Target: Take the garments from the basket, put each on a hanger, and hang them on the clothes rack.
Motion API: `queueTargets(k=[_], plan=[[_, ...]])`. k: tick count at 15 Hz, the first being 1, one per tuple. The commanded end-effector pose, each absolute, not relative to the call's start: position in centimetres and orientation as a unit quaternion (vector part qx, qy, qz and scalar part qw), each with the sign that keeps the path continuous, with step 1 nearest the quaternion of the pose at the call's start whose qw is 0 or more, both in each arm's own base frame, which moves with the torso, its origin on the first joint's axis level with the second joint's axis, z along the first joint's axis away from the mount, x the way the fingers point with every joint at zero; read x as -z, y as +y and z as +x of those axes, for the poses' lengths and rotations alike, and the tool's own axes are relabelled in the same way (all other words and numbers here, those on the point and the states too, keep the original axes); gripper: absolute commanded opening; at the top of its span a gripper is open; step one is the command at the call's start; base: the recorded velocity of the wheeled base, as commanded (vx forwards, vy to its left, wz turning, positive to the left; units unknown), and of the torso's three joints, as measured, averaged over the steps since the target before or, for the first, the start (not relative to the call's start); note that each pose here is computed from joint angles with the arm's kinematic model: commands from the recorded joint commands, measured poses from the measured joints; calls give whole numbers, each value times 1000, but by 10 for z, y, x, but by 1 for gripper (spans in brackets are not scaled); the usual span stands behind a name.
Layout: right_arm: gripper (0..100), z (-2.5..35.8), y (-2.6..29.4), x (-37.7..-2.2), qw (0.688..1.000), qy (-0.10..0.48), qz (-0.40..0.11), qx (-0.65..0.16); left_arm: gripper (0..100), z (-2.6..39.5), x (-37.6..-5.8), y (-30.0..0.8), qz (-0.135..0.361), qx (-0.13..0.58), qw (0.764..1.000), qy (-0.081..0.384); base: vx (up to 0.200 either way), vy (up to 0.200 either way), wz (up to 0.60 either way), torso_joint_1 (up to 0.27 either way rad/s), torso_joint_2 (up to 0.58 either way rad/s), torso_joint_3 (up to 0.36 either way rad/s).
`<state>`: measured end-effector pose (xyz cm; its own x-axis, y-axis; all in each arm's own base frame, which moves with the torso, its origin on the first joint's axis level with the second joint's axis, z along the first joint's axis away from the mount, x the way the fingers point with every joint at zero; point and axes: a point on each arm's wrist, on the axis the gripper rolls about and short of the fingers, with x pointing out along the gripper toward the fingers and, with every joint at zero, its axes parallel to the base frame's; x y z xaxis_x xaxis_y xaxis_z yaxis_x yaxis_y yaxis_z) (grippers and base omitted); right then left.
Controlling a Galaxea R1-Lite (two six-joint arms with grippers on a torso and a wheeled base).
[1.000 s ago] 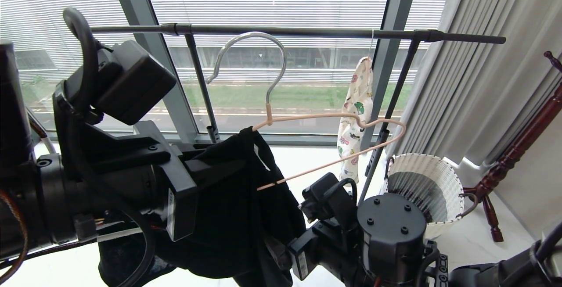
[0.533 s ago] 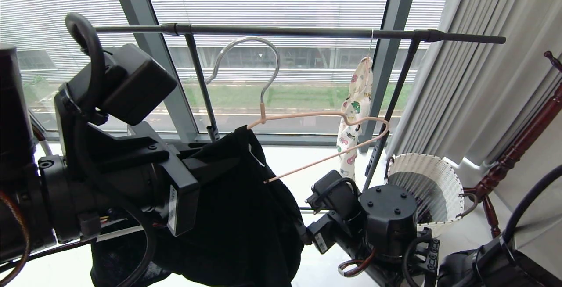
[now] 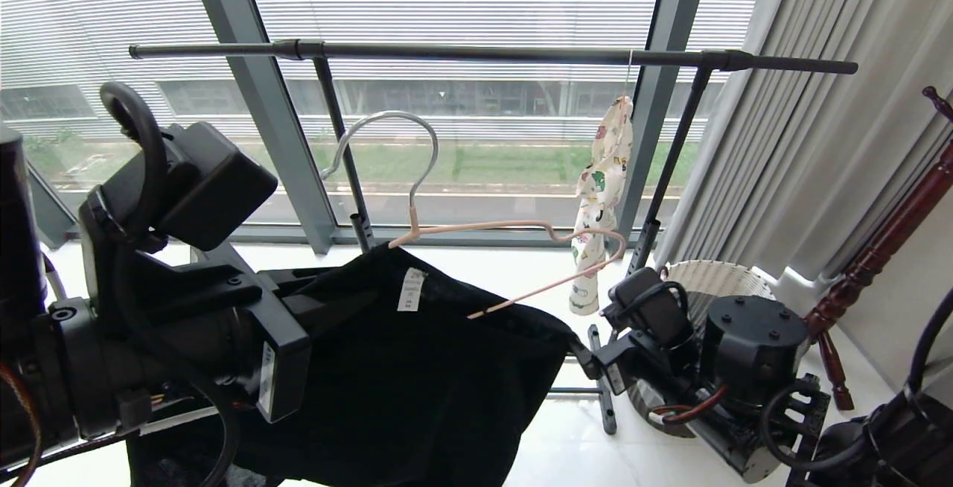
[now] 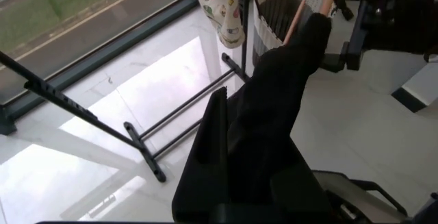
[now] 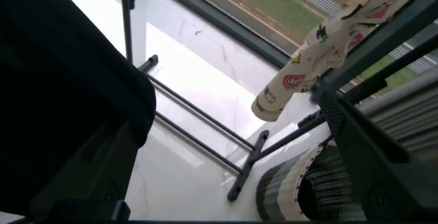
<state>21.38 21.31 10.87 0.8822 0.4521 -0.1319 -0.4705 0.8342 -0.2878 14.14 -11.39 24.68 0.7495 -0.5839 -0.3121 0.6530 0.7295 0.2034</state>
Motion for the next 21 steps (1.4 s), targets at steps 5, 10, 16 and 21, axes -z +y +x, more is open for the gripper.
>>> queueTargets(k=[5,10,16,21], plan=[[100,225,175,-141,972,-10,-136,-193,0,134,-228,-108,176,338,915,133,0,0,0,0,0,0],[100,226,171,-144,973,-14,-134,-187,0,134,-212,-108,222,345,900,148,0,0,0,0,0,0],[100,222,171,-150,971,-26,-131,-199,0,150,-199,-117,240,315,899,186,0,0,0,0,0,0],[100,188,188,-149,953,-28,-132,-272,0,167,-201,-118,222,285,919,159,0,0,0,0,0,0]])
